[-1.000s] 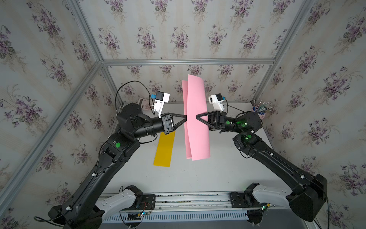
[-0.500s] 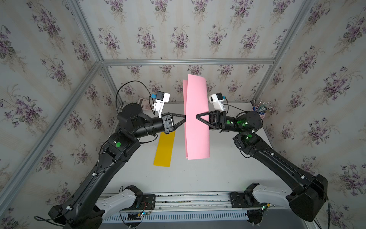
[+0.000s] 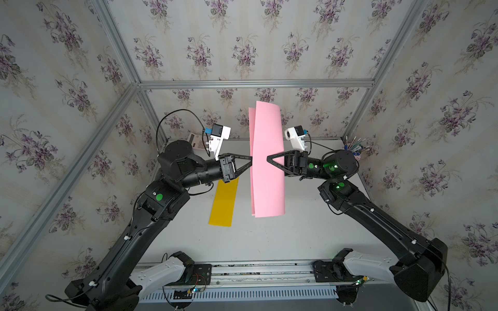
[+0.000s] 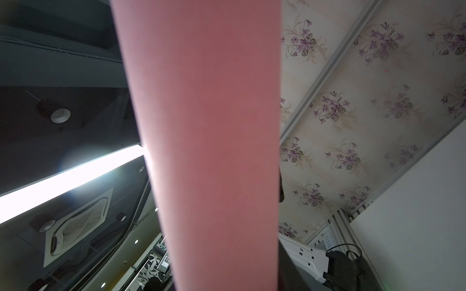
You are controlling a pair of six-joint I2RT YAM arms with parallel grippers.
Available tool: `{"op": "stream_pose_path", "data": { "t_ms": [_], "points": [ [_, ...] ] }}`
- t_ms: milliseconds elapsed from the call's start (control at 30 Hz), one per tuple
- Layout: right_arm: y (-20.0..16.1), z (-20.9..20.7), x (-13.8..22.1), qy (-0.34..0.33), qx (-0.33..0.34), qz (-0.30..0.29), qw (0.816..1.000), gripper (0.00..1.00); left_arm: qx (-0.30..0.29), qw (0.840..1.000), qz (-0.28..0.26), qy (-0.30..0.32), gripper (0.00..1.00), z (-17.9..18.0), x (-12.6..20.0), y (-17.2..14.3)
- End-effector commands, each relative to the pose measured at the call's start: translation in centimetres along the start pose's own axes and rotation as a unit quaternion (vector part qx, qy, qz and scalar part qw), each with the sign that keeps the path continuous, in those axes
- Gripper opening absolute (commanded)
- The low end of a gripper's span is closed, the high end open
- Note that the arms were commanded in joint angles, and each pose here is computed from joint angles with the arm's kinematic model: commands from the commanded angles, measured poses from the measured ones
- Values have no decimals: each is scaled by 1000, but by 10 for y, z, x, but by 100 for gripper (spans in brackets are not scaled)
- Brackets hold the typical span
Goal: Fold the rectangular paper in half along the long edge
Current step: Fold the paper.
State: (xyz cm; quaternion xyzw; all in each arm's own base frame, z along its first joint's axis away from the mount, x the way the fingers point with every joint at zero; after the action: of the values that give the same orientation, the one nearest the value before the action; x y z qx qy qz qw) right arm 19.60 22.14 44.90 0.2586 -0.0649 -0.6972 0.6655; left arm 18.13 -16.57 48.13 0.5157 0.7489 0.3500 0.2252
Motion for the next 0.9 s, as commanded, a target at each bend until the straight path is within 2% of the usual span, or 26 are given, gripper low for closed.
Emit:
{"op": "stream_pose_path", "data": {
  "t_ms": [0, 267, 467, 633, 867],
  "points": [
    [-1, 6, 0, 7, 13, 5, 1000, 36, -14, 1000, -8, -7, 8, -3, 1, 3],
    [-2, 3, 1, 4, 10, 10, 1000, 35, -18, 1000, -11, -1, 13, -5, 4, 3],
    [-3, 3, 1, -2, 13, 16, 1000, 36, -19, 1000, -11, -3, 13, -5, 4, 4],
    [-4, 5, 2, -1, 14, 17, 1000, 37, -21, 1000, -11, -6, 0, -6, 3, 5],
    [-5, 4, 1, -4, 13, 19, 1000, 37, -24, 1000, -12, -6, 0, -7, 4, 4]
  ]
}}
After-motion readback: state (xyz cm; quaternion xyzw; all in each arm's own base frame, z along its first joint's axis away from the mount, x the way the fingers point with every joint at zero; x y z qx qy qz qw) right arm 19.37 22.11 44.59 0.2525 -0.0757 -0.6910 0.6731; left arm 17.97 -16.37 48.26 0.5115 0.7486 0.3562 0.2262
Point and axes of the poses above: each gripper's point midway between its finger pads, its own x axis back along the fingers, its own z axis along the line the jaws close on, y = z × x, the point moved 9 cm from there along x, back along the fingers, and after that the axes turned 4 degrees about -x, right-handed, at the moved point
